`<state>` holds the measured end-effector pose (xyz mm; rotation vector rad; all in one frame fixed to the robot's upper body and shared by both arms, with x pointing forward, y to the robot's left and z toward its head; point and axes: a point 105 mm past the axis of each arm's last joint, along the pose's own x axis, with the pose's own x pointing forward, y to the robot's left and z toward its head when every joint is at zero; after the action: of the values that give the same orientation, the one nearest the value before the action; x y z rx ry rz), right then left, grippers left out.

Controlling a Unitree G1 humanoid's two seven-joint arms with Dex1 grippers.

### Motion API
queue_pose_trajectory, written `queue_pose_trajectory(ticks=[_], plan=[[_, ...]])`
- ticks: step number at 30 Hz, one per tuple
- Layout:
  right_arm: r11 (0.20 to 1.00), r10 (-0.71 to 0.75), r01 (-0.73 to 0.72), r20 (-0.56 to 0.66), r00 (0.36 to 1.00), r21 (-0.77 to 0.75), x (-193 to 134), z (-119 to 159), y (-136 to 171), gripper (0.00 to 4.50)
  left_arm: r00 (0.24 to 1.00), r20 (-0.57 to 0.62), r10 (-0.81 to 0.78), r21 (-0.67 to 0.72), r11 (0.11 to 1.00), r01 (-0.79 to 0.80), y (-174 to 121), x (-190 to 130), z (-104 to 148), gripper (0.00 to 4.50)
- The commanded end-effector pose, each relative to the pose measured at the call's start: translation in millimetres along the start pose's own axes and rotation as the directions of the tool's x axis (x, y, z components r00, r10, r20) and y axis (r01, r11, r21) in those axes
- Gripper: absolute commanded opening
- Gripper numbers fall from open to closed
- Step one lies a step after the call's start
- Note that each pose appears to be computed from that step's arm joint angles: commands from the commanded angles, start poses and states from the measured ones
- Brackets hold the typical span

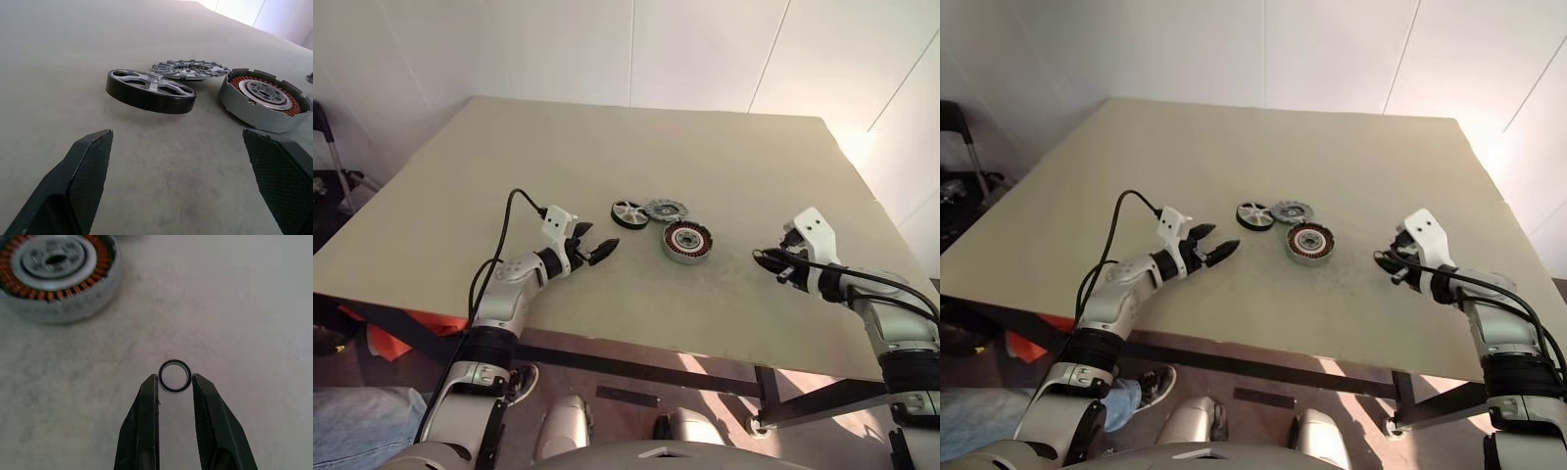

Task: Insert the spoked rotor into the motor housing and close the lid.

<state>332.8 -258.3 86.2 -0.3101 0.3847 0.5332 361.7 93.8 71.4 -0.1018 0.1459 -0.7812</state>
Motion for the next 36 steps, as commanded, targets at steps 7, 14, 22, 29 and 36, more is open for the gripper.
queue_pose_trajectory(ticks=[7,14,22,29,36], plan=[[0.997,0.062,-0.056,0.131,0.989,-0.049,34.3,54.1,29.6,0.65,0.999,0.037,0.004,0.041,0.999,-0.005,-1.2,3.5,11.4,4.50],[0.992,0.121,-0.115,0.128,0.984,-0.053,48.3,55.2,50.4,0.65,0.999,0.037,0.014,0.044,0.999,-0.016,0.1,2.5,11.3,4.50],[0.988,0.155,-0.152,0.125,0.980,-0.032,62.8,52.8,62.8,0.65,0.999,0.033,0.017,0.045,0.999,-0.019,1.1,2.7,10.9,4.50],[0.987,0.158,-0.156,0.083,0.984,-0.020,67.4,41.0,65.0,0.65,0.999,0.032,0.025,0.050,0.998,-0.027,2.9,2.1,11.5,4.50],[0.989,0.147,-0.146,0.066,0.987,-0.019,65.8,36.4,61.0,0.65,0.999,0.031,0.029,0.053,0.998,-0.031,3.7,1.8,11.8,4.50]])
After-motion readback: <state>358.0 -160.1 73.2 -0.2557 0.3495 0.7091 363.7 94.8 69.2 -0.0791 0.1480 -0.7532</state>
